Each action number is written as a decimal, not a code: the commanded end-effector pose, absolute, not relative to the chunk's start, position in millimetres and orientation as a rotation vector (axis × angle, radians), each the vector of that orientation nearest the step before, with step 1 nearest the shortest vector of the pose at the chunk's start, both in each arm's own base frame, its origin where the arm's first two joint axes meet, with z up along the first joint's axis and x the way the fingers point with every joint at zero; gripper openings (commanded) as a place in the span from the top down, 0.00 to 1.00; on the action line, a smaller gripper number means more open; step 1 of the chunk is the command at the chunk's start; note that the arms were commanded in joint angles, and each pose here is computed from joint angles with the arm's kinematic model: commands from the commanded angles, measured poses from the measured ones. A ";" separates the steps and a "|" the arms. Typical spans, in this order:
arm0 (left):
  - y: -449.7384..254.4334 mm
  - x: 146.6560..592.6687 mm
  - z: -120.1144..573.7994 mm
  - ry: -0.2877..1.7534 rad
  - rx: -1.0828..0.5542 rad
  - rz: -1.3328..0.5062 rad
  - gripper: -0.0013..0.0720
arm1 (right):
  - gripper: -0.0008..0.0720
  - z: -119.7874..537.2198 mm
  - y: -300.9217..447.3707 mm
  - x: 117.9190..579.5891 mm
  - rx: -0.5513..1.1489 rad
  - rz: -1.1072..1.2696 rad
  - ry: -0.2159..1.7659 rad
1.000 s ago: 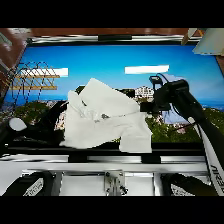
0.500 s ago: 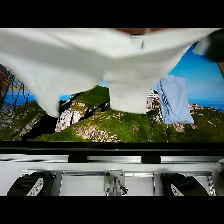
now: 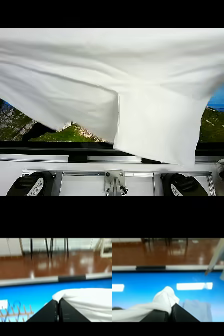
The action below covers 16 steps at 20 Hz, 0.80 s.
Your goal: Fold the shirts.
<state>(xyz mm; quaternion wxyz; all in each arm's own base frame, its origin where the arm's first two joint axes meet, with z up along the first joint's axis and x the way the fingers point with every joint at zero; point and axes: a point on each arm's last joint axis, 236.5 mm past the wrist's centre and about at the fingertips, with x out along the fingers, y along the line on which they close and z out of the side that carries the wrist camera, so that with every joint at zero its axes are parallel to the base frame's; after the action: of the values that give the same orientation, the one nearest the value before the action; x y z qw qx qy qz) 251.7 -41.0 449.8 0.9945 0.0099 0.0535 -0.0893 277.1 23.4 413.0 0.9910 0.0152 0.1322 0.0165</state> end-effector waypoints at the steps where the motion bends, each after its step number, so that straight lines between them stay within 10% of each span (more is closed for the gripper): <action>1: -37.8 295.7 345.6 0.368 -0.015 -0.175 0.94 | 0.87 309.1 24.6 317.2 -0.050 -0.044 0.626; 8: -23.7 399.9 153.5 0.659 -0.154 -0.094 0.93 | 0.87 73.0 80.3 441.0 0.017 -0.091 1.027; 14: -45.1 430.0 39.1 0.949 -0.450 -0.052 0.93 | 0.87 -6.3 156.8 482.9 0.349 0.030 1.075; 16: -52.7 424.2 13.8 1.039 -0.484 -0.059 0.65 | 0.71 -16.2 167.2 479.2 0.339 0.081 1.108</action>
<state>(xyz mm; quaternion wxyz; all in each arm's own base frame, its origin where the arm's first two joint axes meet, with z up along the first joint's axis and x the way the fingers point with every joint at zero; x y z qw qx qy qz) 427.2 -40.5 57.7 0.8806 -0.1830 0.4359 -0.0325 473.0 139.4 7.7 0.8510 0.1143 0.5125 0.0078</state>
